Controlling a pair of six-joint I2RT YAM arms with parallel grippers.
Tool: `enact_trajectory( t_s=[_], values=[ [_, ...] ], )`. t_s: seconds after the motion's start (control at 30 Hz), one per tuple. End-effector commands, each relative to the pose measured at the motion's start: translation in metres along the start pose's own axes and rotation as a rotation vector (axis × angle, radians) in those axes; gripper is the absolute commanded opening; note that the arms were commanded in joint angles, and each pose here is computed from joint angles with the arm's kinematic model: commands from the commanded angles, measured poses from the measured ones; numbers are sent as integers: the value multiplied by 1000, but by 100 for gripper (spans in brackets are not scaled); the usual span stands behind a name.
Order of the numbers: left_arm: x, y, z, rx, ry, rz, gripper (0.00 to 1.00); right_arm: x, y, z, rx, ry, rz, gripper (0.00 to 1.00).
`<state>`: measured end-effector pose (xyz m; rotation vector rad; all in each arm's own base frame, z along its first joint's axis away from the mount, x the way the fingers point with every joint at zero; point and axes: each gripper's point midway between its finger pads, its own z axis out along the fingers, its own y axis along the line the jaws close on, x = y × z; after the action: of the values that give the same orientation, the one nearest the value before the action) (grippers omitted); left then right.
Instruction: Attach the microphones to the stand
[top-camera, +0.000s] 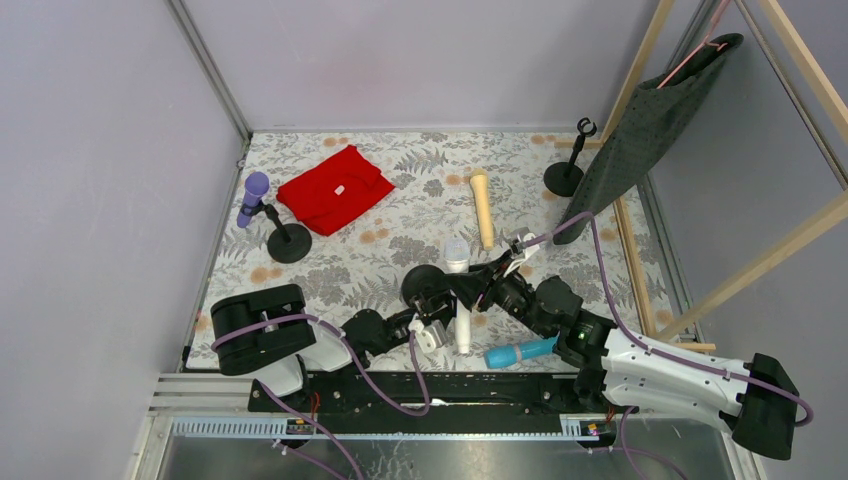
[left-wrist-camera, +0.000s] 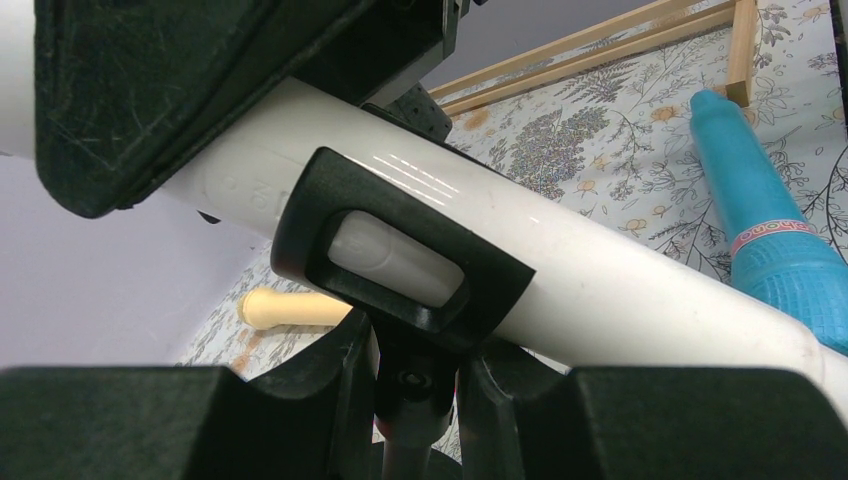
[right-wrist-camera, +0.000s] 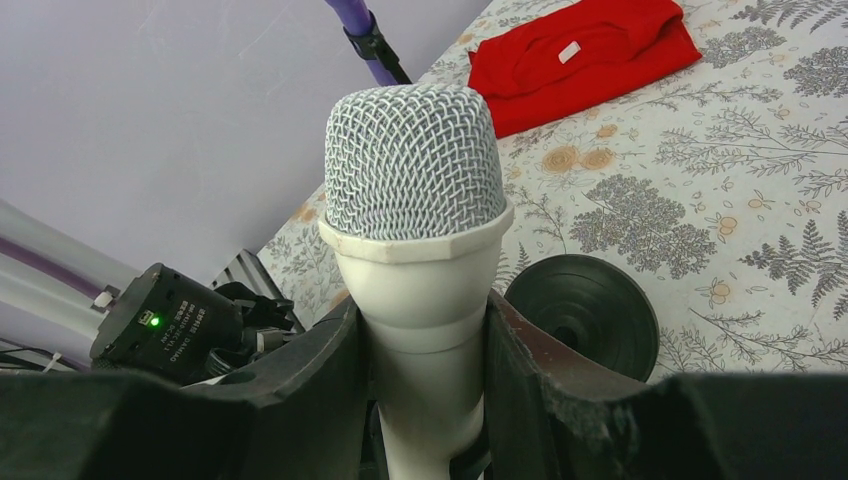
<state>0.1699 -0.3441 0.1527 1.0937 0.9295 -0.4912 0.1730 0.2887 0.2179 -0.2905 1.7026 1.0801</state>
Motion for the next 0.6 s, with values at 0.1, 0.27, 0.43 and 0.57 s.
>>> enact_trajectory(
  t_s=[0.1,0.27,0.43,0.57],
  values=[
    [29,51,-11,-264,106,-94,0,78,-19,-17,103,320,-14,23],
    [27,50,-13,-256,98,-102,0,24,9,7,73,210,-61,38],
    [29,45,-18,-241,104,-115,0,-14,27,18,59,120,-77,52],
    [30,43,-21,-233,107,-124,0,-37,39,21,41,74,-83,67]
  ],
)
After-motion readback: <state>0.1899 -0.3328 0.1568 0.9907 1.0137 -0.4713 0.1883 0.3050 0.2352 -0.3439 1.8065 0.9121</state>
